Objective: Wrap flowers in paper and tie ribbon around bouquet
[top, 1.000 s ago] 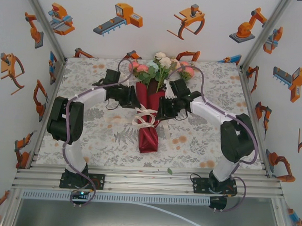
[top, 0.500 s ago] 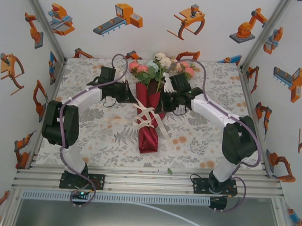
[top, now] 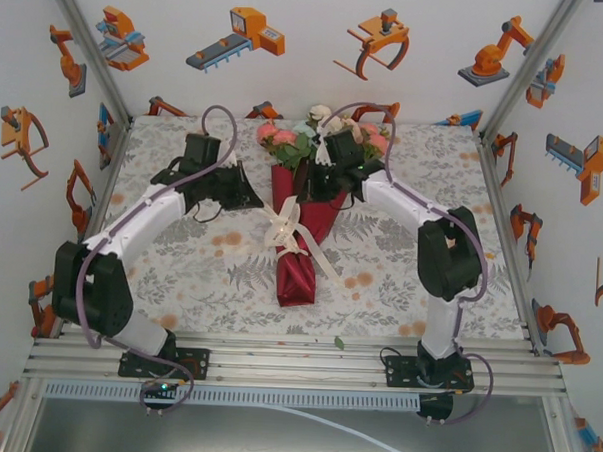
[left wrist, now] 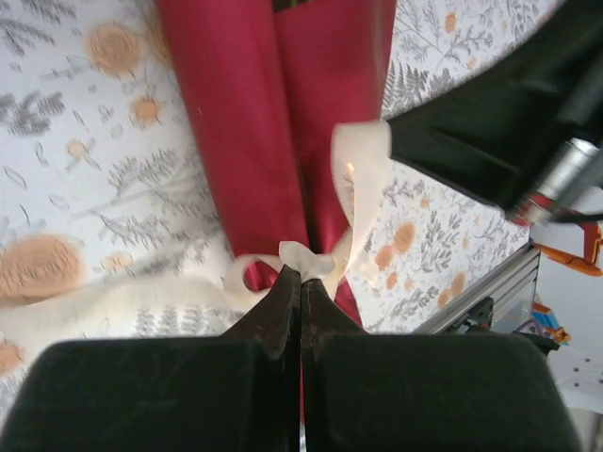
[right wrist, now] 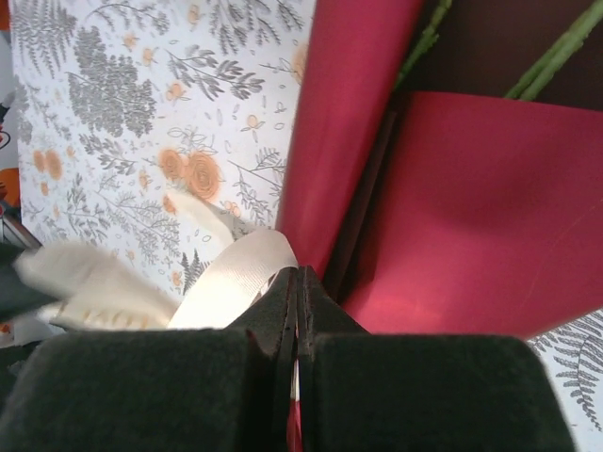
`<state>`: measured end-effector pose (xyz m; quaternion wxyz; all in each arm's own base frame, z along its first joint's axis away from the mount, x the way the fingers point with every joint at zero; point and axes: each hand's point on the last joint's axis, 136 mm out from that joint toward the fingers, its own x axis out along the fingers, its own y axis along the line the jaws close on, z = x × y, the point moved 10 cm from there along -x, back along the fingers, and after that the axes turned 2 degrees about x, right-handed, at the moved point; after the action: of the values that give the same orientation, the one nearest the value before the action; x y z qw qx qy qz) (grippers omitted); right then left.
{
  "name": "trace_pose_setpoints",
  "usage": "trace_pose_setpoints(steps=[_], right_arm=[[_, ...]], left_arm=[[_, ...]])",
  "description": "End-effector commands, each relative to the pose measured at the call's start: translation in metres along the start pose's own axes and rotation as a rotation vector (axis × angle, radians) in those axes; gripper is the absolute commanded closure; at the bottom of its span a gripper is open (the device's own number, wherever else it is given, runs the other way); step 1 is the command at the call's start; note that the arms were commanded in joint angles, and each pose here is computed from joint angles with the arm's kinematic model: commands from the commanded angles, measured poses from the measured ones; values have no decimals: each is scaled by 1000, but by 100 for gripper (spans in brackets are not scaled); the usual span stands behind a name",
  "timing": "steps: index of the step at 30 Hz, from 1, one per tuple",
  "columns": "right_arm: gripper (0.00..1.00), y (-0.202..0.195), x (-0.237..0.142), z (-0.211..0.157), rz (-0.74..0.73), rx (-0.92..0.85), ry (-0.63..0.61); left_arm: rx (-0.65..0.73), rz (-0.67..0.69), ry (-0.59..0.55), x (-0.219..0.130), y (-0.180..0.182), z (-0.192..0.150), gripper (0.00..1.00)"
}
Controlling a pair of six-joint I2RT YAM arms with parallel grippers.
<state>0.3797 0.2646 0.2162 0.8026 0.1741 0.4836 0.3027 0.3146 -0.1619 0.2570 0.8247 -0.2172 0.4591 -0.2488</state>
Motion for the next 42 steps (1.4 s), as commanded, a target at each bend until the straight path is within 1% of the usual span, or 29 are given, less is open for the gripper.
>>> trace_pose_setpoints(steps=[1, 5, 8, 11, 15, 17, 18, 20, 23, 26, 28, 30, 31, 34, 36, 39, 42], right_arm=[[100, 3, -4, 8, 9, 23, -52], [100, 0, 1, 6, 14, 40, -42], [100, -2, 4, 5, 12, 47, -37], [100, -2, 6, 4, 18, 51, -28], [100, 1, 2, 4, 43, 47, -21], [85, 5, -6, 4, 46, 24, -24], [79, 7, -12, 5, 40, 9, -30], [69, 6, -25, 1, 6, -10, -38], [67, 3, -45, -11, -33, -50, -56], [69, 4, -59, -26, -15, -59, -59], [75, 10, -62, -37, 23, -73, -58], [75, 17, -59, -49, 63, -97, -36], [74, 21, -55, -55, 77, -116, -17], [61, 28, -41, -66, 77, -174, 43], [59, 33, -29, -71, 79, -214, 88], [59, 35, -12, -74, 77, -242, 130], [56, 32, -1, -76, 85, -242, 163]], left_arm=[[-107, 79, 76, 6, -10, -30, 100], [-195, -12, 157, 36, -34, -41, 100], [-189, -2, 215, 61, -42, -47, 100], [-168, 43, 211, 79, -39, -49, 100], [-137, 90, 169, 90, -33, -45, 100], [-133, 130, 163, 95, -27, -45, 100], [-131, 147, 165, 97, -24, -46, 100], [-124, 173, 161, 95, -18, -46, 100], [-131, 166, 124, 84, -12, -43, 100], [-153, 172, 100, 72, -3, -40, 100], [-164, 157, 95, 67, 2, -38, 100], [-171, 136, 98, 65, 4, -38, 100], [-175, 117, 102, 64, 4, -38, 100], [-181, 39, 139, 66, 0, -41, 100], [-190, 6, 162, 67, -3, -43, 100], [-205, 16, 166, 64, -1, -47, 100], [-201, 60, 158, 57, 1, -46, 100]])
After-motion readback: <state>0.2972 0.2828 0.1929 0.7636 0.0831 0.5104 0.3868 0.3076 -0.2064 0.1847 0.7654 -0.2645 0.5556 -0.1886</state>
